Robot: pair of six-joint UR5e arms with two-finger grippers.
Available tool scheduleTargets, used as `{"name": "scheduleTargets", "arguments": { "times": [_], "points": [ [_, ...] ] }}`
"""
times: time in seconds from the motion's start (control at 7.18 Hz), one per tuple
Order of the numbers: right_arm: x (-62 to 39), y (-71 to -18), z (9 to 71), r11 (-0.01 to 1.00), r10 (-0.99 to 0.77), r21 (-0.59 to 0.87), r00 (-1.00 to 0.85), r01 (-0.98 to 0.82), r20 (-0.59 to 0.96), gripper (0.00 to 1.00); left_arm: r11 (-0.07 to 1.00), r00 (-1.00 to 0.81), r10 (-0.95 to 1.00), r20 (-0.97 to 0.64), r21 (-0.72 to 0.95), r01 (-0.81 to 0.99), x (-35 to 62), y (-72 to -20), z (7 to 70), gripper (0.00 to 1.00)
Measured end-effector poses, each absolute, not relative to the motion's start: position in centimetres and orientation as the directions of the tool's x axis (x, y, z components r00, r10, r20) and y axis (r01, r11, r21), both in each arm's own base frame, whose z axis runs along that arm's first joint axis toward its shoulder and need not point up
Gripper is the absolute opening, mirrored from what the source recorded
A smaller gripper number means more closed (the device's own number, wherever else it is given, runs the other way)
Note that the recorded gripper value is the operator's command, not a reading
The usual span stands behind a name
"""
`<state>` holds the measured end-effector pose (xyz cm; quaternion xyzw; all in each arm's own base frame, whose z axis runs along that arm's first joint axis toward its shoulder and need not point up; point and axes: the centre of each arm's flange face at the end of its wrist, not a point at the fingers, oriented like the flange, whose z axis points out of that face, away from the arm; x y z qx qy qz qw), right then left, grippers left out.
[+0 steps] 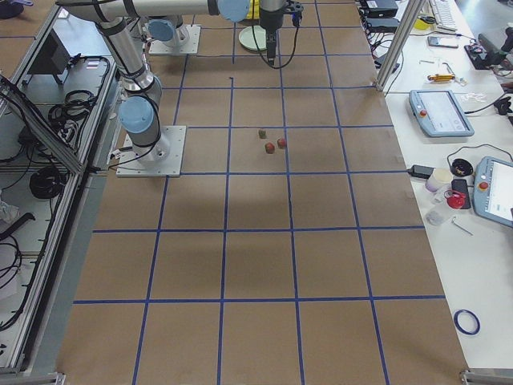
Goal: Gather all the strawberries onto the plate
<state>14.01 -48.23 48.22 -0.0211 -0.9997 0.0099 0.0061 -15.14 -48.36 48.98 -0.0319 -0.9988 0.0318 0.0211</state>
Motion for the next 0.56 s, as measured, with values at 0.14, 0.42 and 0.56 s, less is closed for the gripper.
{"name": "scheduleTargets", "arguments": {
  "times": [0.14,0.42,0.56],
  "points": [
    [12.0,-49.8,46.1,0.997,0.071,0.020,-0.997,0.071,0.012,1.00,0.996,-0.997,0.065,0.040,-0.063,0.062,-15.1,-48.3,48.9,1.00],
    [7.8,-52.2,40.6,0.993,0.097,0.067,-0.995,0.097,0.010,1.00,0.996,-0.997,0.064,0.041,-0.058,0.062,-15.2,-48.3,48.7,1.00],
    [6.3,-52.6,36.7,0.994,0.089,0.059,-0.996,0.090,0.009,1.00,0.997,-0.997,0.064,0.041,-0.054,0.062,-15.2,-48.3,48.6,1.00]
  ]
}}
